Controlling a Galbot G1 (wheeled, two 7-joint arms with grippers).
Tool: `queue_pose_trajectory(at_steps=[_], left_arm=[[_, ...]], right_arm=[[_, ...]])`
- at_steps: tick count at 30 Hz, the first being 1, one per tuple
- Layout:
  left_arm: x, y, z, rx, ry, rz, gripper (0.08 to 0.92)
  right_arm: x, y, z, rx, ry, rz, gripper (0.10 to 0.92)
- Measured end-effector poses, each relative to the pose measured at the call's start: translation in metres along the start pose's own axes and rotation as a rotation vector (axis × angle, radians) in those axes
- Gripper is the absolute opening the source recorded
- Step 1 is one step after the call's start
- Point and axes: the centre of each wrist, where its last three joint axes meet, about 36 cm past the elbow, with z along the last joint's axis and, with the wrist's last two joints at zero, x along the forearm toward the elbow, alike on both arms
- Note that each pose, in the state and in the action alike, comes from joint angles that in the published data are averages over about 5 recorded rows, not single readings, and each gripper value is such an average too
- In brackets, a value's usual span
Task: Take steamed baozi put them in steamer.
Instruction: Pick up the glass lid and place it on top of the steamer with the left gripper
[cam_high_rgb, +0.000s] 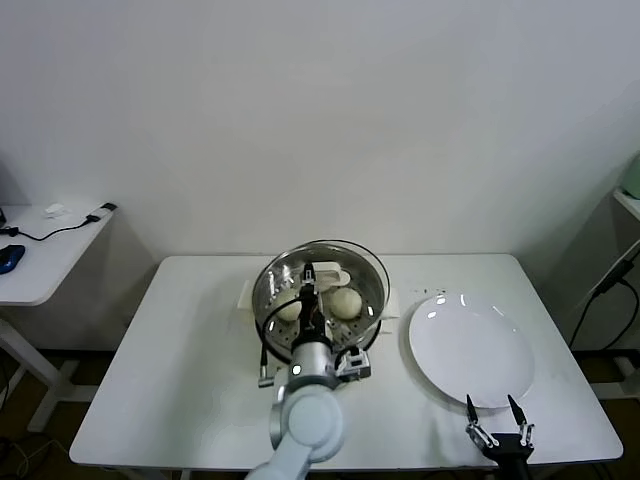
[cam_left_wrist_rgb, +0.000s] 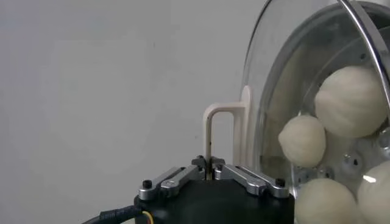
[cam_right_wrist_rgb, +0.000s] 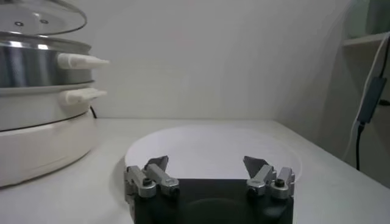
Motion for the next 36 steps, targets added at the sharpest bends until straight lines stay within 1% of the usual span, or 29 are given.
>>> queue_pose_trajectory(at_steps=[6, 19, 27, 30, 36], left_arm=[[-0.003, -0.01, -0.004, -0.022, 0.011, 0.012, 0.132], [-0.012, -0.026, -0.001, -0.07, 0.038, 0.01, 0.132], [-0.014, -0.032, 0.0, -0.088, 0.039, 0.003, 0.137], [-0.013, -0.033, 0.0, -0.095, 0.036, 0.001, 0.185], [-0.011, -0.032, 0.003, -0.103, 0.024, -0.001, 0.354]], right_arm=[[0.002, 0.002, 0.003, -0.001, -0.002, 0.0, 0.823], [0.006, 0.003, 0.007, 0.006, -0.011, -0.002, 0.823], [0.007, 0.006, 0.011, 0.012, -0.018, -0.011, 0.823], [0.008, 0.007, 0.012, 0.015, -0.021, -0.015, 0.823], [0.008, 0.007, 0.012, 0.02, -0.025, -0.019, 0.823]])
